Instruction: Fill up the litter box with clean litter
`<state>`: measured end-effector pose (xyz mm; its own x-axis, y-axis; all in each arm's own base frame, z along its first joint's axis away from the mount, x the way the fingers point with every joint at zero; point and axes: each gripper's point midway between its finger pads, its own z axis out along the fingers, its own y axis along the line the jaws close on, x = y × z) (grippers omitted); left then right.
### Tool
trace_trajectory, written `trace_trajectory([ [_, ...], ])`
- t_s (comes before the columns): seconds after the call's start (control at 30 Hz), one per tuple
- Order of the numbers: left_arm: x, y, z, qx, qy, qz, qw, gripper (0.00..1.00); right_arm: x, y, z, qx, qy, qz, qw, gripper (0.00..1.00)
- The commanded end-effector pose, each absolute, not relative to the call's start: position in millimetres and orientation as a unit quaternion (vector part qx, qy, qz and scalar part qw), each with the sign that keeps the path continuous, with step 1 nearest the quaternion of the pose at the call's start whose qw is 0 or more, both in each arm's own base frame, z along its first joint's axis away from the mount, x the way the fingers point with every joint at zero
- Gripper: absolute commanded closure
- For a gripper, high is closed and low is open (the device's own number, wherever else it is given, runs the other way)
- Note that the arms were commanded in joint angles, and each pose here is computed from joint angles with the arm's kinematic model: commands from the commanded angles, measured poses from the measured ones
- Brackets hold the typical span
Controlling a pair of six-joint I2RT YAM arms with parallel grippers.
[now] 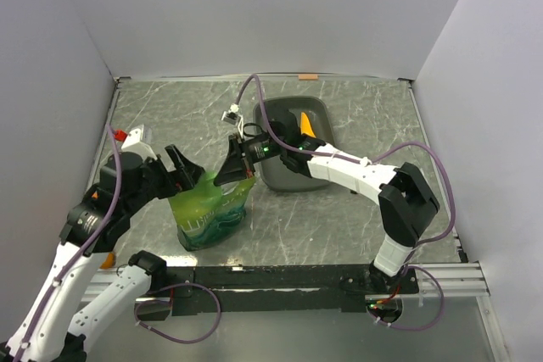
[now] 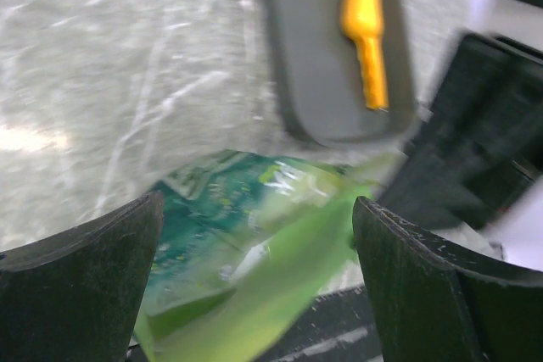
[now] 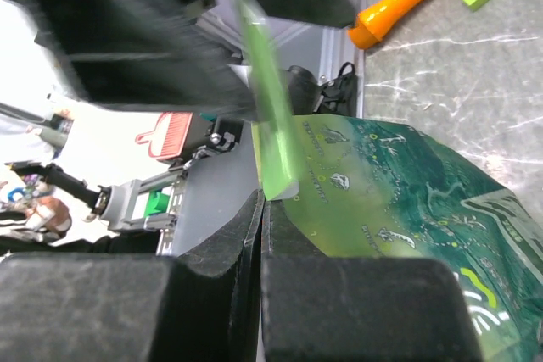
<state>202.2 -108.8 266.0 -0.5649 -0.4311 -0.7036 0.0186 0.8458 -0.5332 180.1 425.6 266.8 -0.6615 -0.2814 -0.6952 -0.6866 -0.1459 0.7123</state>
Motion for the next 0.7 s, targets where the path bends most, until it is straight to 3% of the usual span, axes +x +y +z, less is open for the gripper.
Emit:
trace_trajectory([
  [0.0, 195.0, -132.4, 286.5, -0.052, 0.823, -0.316, 0.469, 0.03, 181.6, 416.8, 289.8, -0.400, 0.606, 0.656, 0.204, 1.00],
  [0.37, 175.8, -142.9, 297.8, 0.001, 0.804, -0.356, 0.477, 0.01, 187.6, 414.7, 295.2, -0.385, 0.602, 0.659, 0.236, 1.00],
  [0.4, 172.1, -145.0, 294.8, 0.009, 0.802, -0.363, 0.474, 0.04, 187.4, 414.1, 296.0, -0.385, 0.602, 0.658, 0.237, 1.00],
  [0.63, 166.4, -147.9, 280.3, 0.028, 0.809, -0.365, 0.461, 0.60, 186.3, 409.6, 303.5, -0.388, 0.600, 0.655, 0.245, 1.00],
  [0.67, 166.7, -147.6, 279.6, 0.029, 0.809, -0.362, 0.461, 0.74, 185.2, 409.1, 303.6, -0.389, 0.600, 0.654, 0.246, 1.00],
])
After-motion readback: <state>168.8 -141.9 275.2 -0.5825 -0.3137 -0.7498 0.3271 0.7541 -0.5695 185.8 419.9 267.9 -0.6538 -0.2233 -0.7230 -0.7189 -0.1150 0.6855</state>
